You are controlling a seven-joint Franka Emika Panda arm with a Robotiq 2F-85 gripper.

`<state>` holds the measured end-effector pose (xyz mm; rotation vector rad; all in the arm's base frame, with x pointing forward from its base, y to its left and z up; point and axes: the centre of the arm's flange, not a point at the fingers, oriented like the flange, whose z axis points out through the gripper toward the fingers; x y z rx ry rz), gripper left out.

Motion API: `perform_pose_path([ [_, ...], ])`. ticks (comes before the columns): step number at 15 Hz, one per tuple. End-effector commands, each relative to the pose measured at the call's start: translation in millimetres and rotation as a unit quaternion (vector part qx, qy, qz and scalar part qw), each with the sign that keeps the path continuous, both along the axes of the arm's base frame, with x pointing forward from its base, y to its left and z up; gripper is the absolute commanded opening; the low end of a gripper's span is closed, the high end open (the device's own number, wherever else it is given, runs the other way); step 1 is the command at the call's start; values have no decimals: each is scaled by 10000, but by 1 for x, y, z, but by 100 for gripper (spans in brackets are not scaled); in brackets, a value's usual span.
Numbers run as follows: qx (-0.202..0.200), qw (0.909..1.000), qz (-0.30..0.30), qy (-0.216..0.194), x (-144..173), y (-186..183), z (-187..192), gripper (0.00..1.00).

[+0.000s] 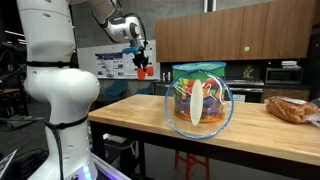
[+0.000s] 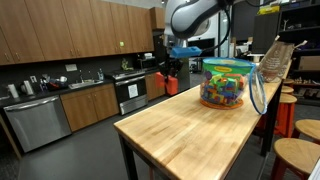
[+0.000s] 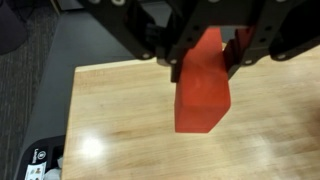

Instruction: Put the blocks on the table in the clear bag.

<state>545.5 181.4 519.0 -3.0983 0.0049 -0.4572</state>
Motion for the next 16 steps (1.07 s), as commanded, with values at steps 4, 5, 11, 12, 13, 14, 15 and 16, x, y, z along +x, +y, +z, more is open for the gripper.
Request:
perform_pose_path([
  [4, -214, 9985, -389, -319, -10, -67, 78, 15],
  [5, -274, 9978, -473, -386, -9, -77, 86, 15],
  [11, -511, 9927, -1012, -405, 2, -153, 123, 15],
  [12, -552, 9916, -1113, -360, 2, -167, 128, 15],
  [13, -581, 9900, -1236, -346, 2, -182, 133, 15],
  [14, -598, 9883, -1361, -329, 2, -195, 138, 15],
  [15, -607, 9864, -1495, -314, 1, -209, 143, 15],
  [16, -640, 9838, -1643, -314, 0, -223, 148, 15],
])
